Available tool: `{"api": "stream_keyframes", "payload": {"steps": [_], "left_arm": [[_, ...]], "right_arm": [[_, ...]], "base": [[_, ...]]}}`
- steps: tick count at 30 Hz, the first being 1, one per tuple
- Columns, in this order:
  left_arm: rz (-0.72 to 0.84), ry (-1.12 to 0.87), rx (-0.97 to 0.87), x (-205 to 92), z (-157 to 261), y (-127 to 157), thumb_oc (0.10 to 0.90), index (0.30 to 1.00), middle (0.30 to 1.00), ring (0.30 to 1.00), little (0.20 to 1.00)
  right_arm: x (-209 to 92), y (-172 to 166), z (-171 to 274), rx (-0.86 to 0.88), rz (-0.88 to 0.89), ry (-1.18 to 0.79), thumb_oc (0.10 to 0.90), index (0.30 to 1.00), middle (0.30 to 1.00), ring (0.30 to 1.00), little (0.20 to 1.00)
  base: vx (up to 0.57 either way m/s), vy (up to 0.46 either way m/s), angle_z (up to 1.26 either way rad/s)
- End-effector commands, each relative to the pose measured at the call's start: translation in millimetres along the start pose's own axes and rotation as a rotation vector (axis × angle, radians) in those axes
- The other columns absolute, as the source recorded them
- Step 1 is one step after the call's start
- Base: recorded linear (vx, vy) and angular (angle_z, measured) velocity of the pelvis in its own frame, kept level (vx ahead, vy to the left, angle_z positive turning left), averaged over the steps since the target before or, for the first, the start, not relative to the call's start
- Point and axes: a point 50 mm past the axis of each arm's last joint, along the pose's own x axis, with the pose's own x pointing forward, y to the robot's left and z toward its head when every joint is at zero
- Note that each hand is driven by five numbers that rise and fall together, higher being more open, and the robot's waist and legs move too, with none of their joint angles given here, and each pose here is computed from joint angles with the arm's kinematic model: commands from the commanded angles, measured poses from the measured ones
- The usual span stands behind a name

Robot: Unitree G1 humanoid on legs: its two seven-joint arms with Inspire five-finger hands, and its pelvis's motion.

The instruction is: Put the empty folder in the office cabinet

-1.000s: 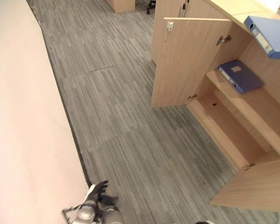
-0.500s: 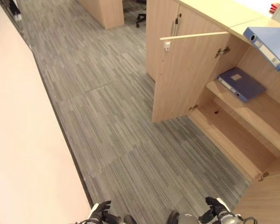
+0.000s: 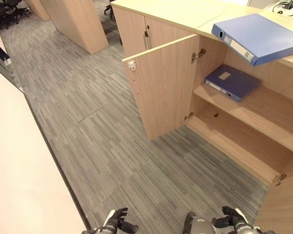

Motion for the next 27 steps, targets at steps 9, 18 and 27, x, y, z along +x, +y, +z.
{"api": "stream_keyframes", "payload": {"steps": [9, 18, 27], "left_arm": [[0.046, 0.020, 0.022, -2, -7, 8, 0.800, 0.900, 0.900, 0.900, 0.900], [0.009, -0.131, 0.086, 7, 47, -3, 0.800, 0.900, 0.900, 0.900, 0.900], [0.120, -0.143, 0.042, 2, 33, 63, 0.800, 0.900, 0.900, 0.900, 0.900]], "right_arm": [[-3, 19, -14, 0.054, 0.046, 0.042, 0.800, 0.900, 0.900, 0.900, 0.900], [3, 10, 19, 0.073, 0.021, -0.068, 0.800, 0.900, 0.900, 0.900, 0.900], [4, 6, 28, -0.117, 0.041, -0.102, 0.800, 0.900, 0.900, 0.900, 0.900]], "base": [[0.28, -0.420, -0.49], [0.23, -0.107, -0.51], [0.29, 0.087, -1.37]]}}
